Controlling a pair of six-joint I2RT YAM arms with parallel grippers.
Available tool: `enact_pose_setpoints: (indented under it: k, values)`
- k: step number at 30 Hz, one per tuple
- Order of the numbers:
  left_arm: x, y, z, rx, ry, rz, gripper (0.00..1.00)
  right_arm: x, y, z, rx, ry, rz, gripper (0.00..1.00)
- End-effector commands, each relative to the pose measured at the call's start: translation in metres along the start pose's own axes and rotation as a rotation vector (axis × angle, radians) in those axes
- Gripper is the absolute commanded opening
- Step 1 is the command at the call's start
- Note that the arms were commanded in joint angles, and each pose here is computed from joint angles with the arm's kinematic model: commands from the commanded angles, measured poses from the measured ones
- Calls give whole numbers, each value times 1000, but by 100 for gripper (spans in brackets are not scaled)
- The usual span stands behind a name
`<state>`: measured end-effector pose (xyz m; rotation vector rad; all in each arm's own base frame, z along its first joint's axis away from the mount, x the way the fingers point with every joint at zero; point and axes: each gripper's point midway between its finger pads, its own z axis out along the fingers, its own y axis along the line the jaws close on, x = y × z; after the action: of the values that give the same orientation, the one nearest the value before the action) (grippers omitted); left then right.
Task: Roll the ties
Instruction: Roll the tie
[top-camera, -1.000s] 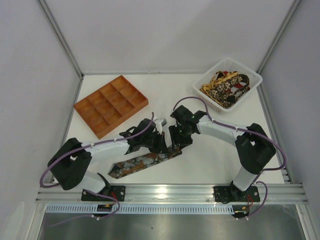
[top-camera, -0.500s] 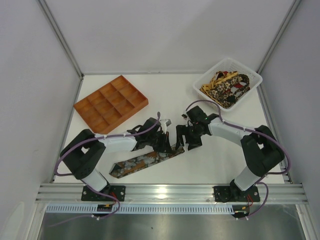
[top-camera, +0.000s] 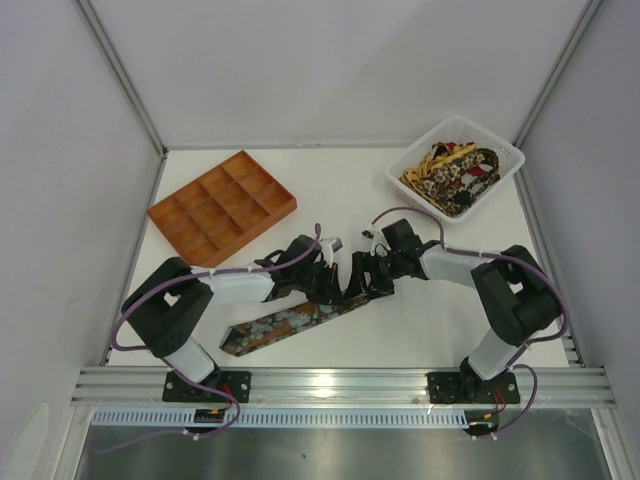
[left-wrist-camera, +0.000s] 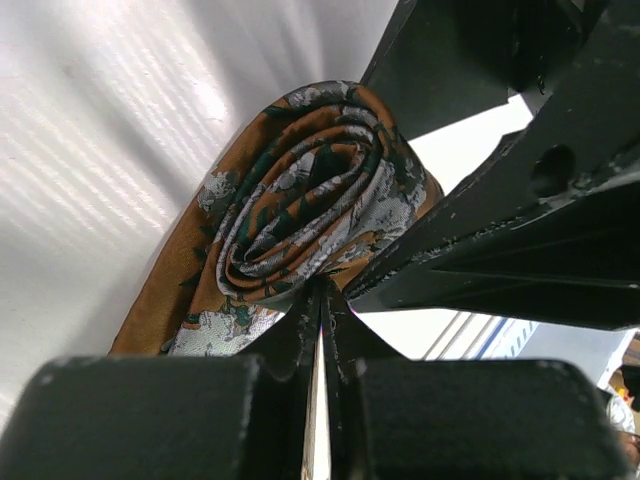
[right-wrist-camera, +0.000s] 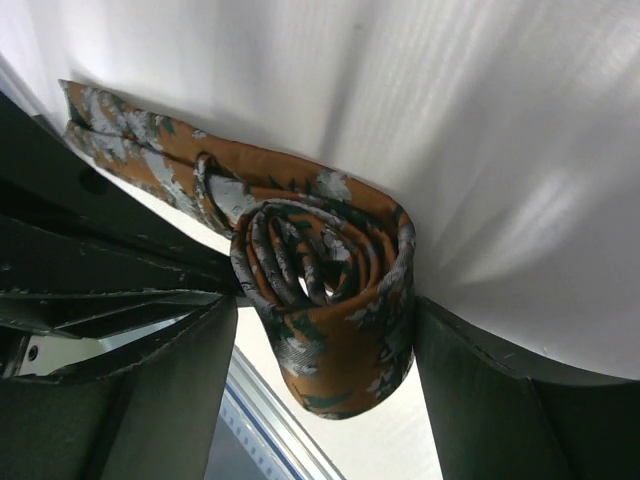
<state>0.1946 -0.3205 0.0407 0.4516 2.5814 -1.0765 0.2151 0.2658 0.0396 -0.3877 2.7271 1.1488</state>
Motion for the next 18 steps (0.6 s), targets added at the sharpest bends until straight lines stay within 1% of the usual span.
enact_pose_setpoints:
  k: [1,5,7,9,10,11,13,14,16,17,18]
  values:
    - [-4,5,2,2,-19,-3,6,-12,8,9,-80,-33,-55,75]
    - [-5,7,1,1,-24,-6,5,-7,6,14,-99,-12,-29,65]
    - [-5,9,1,-4,-25,-8,6,-2,4,15,-97,-6,-18,64]
    - [-5,9,0,3,-28,-9,5,-2,2,14,-79,-7,-11,58]
    - [-6,9,-1,4,-29,-9,6,-2,2,14,-74,-5,-5,52]
    - [-6,8,-1,7,-30,-9,5,-5,0,13,-56,-13,0,42]
    - [-7,7,-3,11,-35,-8,6,-10,3,9,-34,-17,14,32]
    - [-8,4,-5,15,-42,-5,5,-8,1,7,-12,-6,35,22]
    - [-10,3,-8,14,-49,-4,6,-20,2,1,36,-33,33,18]
    - [-13,0,-12,21,-59,-3,6,-22,4,0,60,-30,17,14]
    - [-13,0,-14,18,-61,-2,6,-14,2,-3,106,9,33,12]
